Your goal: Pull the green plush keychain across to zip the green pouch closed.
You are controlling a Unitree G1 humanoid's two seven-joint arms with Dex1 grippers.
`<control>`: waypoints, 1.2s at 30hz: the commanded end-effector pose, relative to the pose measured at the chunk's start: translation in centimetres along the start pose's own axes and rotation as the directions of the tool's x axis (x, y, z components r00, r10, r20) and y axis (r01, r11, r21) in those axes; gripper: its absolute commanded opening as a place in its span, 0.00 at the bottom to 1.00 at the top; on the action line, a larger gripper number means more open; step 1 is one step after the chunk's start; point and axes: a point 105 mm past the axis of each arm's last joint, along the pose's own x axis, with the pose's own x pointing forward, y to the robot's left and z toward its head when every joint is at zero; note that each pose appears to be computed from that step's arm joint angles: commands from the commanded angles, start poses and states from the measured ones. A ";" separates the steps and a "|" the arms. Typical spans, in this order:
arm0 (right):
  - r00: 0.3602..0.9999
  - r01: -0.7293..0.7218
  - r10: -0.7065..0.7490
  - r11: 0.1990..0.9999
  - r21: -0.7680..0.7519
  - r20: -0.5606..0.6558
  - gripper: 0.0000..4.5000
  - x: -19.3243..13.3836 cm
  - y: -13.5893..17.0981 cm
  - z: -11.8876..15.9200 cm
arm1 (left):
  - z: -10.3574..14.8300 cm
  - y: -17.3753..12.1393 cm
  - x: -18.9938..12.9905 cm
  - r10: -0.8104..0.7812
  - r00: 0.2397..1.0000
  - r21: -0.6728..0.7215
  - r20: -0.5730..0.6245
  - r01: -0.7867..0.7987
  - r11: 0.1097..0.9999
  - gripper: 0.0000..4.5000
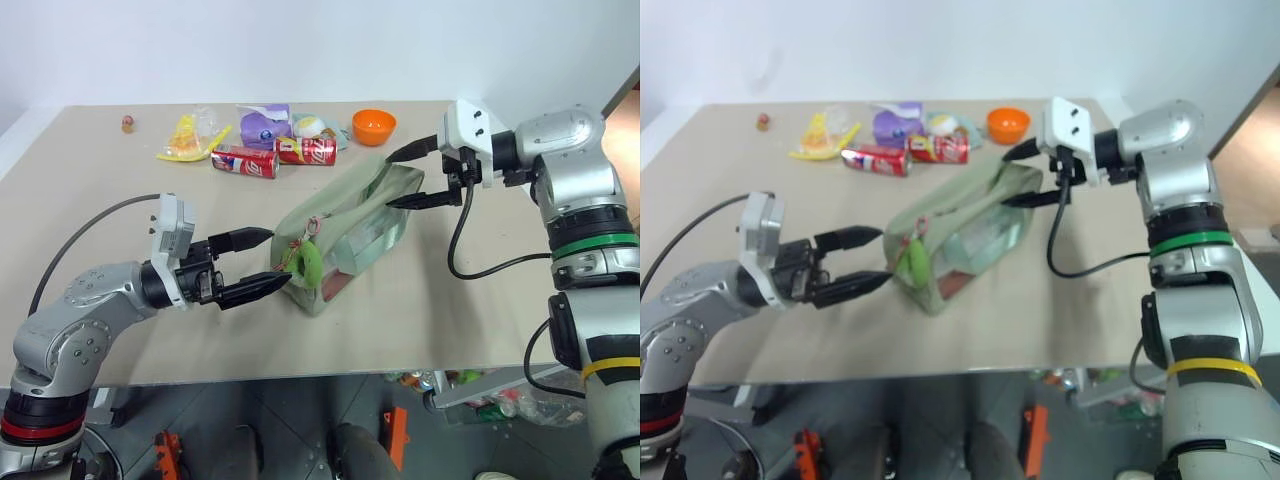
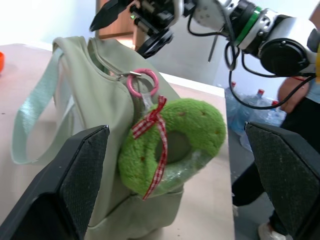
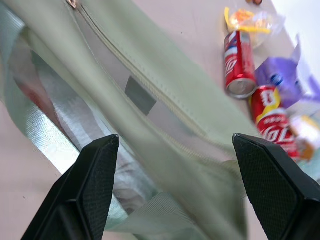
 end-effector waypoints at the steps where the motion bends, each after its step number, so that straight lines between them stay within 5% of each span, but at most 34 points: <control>1: 0.999 0.050 -0.050 0.998 -0.042 0.004 0.83 -1.1 -1.1 0.4 | 1.2 -0.6 0.1 -0.015 1.000 0.050 0.009 0.015 0.999 1.00; 7: 0.997 0.073 -0.075 0.996 -0.057 -0.032 0.83 -1.4 -1.6 -0.4 | 1.2 -0.7 -0.1 0.012 1.000 0.049 0.007 -0.012 0.999 1.00; 19: 0.998 0.064 -0.066 0.993 -0.098 -0.020 0.01 -1.1 -1.5 -0.2 | 1.3 -0.5 0.0 0.027 1.000 0.055 0.010 -0.027 0.998 1.00; 29: 0.996 0.091 -0.091 0.990 -0.108 0.007 0.01 -2.4 -1.8 1.0 | 1.1 -0.3 -0.1 0.026 1.000 0.052 0.005 -0.026 0.998 1.00; 36: 1.000 -0.004 0.003 0.999 -0.035 -0.029 0.01 -3.2 2.0 2.6 | 1.1 0.1 -0.4 0.037 0.999 0.053 0.003 -0.037 0.998 1.00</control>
